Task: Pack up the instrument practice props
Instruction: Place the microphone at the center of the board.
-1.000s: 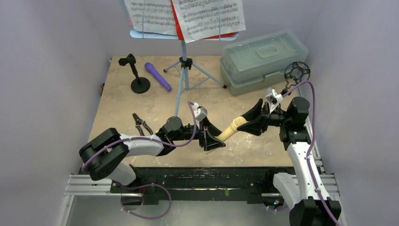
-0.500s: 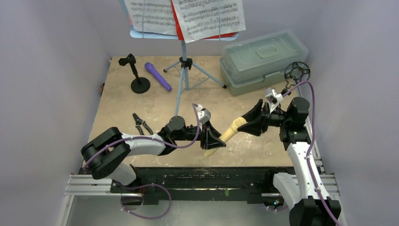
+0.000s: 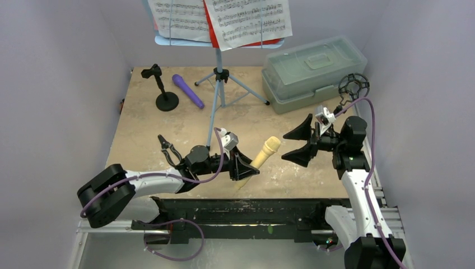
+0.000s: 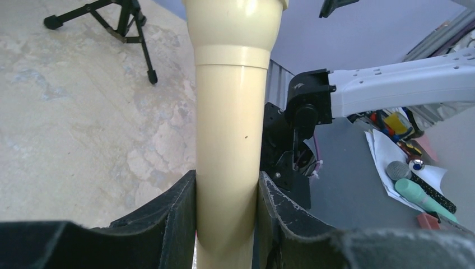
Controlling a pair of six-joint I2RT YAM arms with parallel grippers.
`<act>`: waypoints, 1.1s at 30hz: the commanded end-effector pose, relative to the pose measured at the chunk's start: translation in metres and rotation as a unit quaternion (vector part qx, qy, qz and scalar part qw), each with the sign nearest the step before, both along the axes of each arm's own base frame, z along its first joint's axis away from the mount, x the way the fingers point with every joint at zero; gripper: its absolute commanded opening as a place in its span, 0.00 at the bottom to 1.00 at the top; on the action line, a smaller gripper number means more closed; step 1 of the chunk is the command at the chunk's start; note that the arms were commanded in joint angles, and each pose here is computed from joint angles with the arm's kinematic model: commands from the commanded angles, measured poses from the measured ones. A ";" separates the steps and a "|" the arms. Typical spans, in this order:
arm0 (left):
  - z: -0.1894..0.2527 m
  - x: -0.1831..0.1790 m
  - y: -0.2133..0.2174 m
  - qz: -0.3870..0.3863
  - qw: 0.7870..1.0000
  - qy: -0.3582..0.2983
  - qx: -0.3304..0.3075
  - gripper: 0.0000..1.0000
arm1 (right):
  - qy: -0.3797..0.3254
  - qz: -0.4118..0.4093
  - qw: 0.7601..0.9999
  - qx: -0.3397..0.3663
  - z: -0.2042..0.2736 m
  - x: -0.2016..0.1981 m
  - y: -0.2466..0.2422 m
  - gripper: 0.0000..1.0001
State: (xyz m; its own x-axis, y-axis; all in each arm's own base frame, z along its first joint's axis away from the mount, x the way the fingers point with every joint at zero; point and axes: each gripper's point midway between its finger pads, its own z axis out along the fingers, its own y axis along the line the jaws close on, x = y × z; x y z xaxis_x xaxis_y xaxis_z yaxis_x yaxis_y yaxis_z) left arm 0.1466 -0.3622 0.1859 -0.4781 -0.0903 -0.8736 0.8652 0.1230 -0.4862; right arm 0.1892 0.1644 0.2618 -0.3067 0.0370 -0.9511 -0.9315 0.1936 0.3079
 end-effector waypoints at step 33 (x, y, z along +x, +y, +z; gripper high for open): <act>0.018 0.168 0.256 0.723 0.661 0.118 0.164 0.00 | -0.037 -0.045 0.998 -0.028 -0.005 0.012 -0.005 0.99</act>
